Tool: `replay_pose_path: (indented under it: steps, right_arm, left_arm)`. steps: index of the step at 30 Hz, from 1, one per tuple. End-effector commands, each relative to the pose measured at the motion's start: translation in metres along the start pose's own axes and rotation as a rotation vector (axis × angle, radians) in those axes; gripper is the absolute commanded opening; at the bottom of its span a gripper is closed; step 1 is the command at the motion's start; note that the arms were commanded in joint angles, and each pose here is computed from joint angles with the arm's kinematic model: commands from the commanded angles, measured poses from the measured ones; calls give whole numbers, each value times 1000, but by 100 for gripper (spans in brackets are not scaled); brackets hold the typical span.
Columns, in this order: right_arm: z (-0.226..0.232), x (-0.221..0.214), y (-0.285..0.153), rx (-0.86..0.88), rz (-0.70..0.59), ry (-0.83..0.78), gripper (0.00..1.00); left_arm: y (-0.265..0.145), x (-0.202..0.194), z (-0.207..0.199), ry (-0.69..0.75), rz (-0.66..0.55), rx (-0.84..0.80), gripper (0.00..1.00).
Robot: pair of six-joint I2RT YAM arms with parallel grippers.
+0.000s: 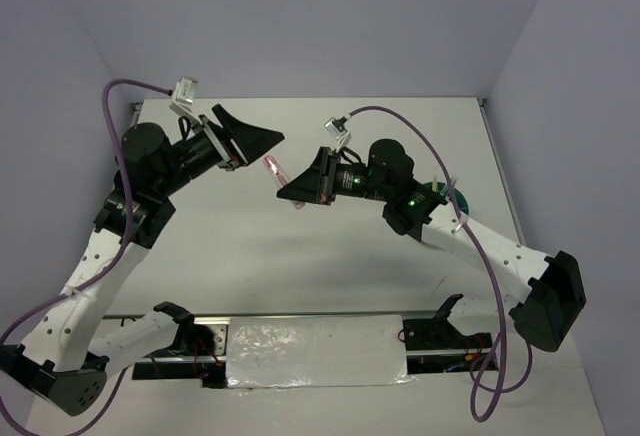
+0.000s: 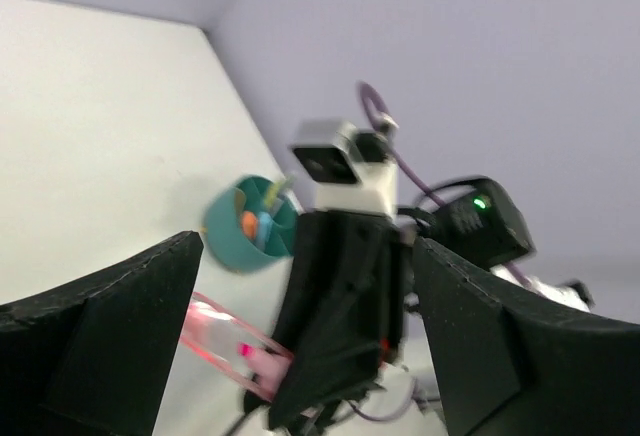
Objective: Sort the stationery into containers
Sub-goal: Close the pen cap on the pen.
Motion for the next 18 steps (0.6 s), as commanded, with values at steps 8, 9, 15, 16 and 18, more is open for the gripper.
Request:
replay_pose_path:
  steps: [8,9,15,16,18]
  right_arm:
    - [56,6,-36,164,-3,-231,0]
    - [58,6,-38,164,-4,-234,0]
    - [65,8,-40,171,4,-241,0]
    - [65,8,-41,168,6,-243,0]
    - [68,10,-40,169,3,-246,0]
  left_arm:
    - [-4,3,11,98,3,70,99]
    - [-4,-6,14,57,23,41,98]
    - [-5,-20,-18,39,81,-233,77]
    - [-4,-22,-17,29,91,-238,70]
    - [-4,-24,-18,25,106,-253,65]
Point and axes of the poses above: each gripper's point midway between its finger pads, its own y axis out along the fingers, its own z axis along the line the jaws close on, x = y × z, the point moved 2 cm from there along -y, back along the fingers, and after that the axes turned 6 degrees about -y, right-handed, at the moved point
